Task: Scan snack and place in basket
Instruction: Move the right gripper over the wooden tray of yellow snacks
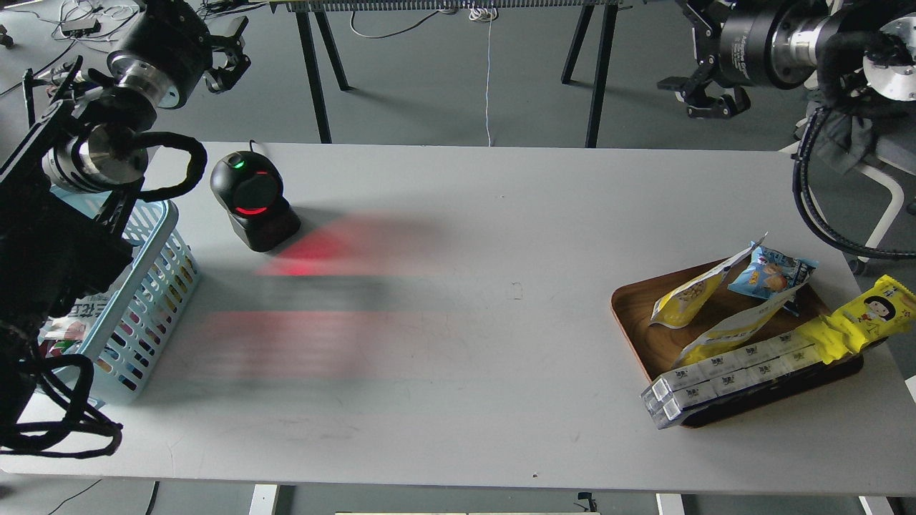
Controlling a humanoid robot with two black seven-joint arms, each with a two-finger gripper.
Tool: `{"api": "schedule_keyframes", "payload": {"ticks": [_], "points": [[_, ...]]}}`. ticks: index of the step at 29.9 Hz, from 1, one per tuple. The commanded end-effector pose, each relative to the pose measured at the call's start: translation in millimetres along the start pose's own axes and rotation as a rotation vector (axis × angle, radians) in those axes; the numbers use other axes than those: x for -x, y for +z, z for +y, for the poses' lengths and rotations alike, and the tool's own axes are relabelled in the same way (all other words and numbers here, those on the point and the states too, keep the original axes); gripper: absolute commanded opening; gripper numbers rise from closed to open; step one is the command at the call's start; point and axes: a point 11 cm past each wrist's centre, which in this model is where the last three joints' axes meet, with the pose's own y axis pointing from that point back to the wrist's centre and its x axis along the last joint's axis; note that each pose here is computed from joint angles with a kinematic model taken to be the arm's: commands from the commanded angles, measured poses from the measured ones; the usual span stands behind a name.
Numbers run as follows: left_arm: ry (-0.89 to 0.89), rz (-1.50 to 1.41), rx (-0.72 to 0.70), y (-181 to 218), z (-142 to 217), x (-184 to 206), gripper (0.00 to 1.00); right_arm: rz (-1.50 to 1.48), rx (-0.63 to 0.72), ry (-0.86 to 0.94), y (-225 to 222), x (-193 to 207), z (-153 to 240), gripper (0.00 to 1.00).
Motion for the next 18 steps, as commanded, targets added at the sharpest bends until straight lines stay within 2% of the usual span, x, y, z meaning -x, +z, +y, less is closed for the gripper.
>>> {"api": "schedule_keyframes", "payload": {"ticks": [1, 5, 9, 18], "points": [[0.005, 0.001, -0.003, -2, 2, -2, 1.0, 0.045, 0.099, 0.011, 27, 5, 35, 0.97], [0.006, 0.001, -0.005, -4, 2, -3, 1.0, 0.125, 0.206, 0.083, 54, 7, 65, 0.97], [0.01, 0.001, -0.009, -6, 4, -5, 1.0, 0.183, 0.291, 0.14, 64, -3, 77, 0.96], [0.029, 0.005, -0.024, -16, 10, -15, 1.0, 0.23, 0.429, 0.088, 104, 12, 64, 0.96]]}}
